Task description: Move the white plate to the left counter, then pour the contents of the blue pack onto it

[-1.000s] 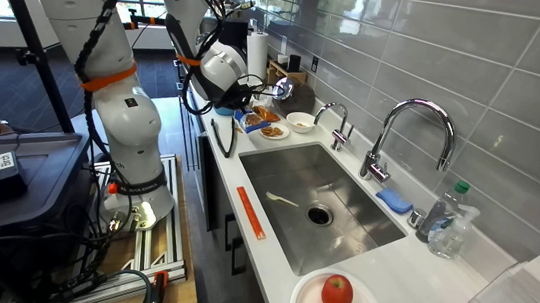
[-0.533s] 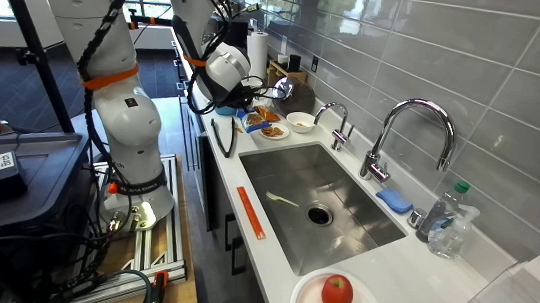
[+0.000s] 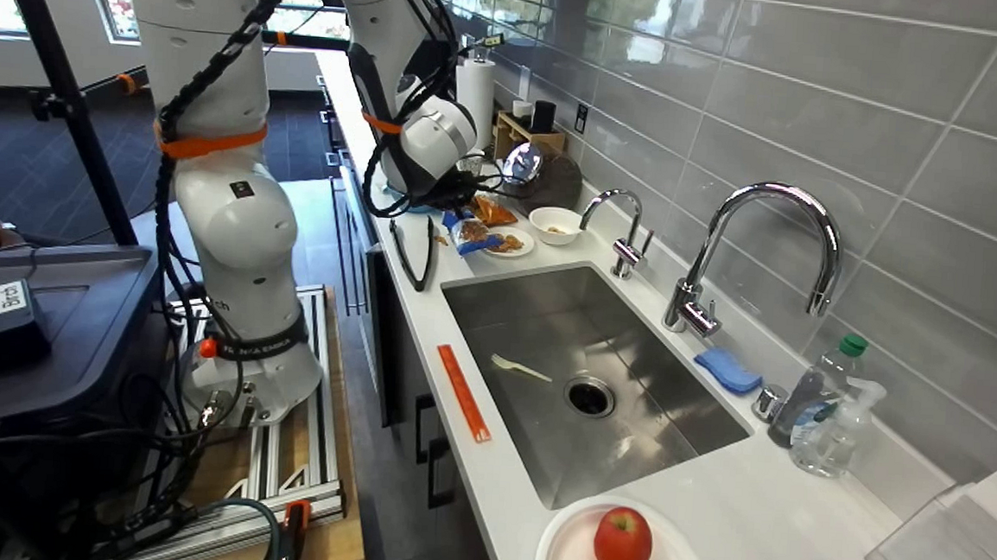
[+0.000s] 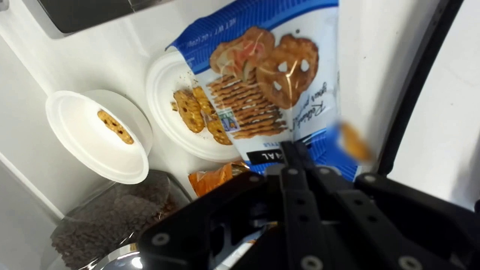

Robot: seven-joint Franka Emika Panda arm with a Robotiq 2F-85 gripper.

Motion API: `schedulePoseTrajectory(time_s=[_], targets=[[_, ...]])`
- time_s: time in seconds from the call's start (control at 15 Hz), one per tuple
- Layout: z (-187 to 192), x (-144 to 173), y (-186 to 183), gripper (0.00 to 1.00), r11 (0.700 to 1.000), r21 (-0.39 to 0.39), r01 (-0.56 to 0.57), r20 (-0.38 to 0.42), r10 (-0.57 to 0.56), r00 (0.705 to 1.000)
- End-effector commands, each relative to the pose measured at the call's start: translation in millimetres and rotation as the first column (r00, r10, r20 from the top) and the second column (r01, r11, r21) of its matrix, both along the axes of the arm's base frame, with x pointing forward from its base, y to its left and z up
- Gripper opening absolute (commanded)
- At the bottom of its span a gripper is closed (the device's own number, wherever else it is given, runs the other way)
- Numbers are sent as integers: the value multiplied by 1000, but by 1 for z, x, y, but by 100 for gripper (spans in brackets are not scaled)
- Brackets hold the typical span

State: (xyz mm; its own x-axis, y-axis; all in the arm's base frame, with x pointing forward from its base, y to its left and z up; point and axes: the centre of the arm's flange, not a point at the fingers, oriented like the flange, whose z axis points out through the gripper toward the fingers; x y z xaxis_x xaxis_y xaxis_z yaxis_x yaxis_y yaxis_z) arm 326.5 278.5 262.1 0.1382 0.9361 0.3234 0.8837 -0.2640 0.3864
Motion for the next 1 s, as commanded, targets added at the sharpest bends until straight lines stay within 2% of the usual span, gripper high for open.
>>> schedulePoseTrajectory(time_s=[0.0, 0.33, 0.4, 0.47, 0.93], targets=[[-30, 9, 3, 0, 1000, 9, 10, -36, -9, 999], [-41, 11, 6, 0, 1000, 9, 9, -68, -8, 998], [-42, 12, 6, 10, 1000, 8, 10, -72, -9, 997], [-44, 12, 6, 27, 1000, 6, 11, -77, -11, 997], [-23, 7, 6, 80, 1000, 14, 12, -32, -11, 999]])
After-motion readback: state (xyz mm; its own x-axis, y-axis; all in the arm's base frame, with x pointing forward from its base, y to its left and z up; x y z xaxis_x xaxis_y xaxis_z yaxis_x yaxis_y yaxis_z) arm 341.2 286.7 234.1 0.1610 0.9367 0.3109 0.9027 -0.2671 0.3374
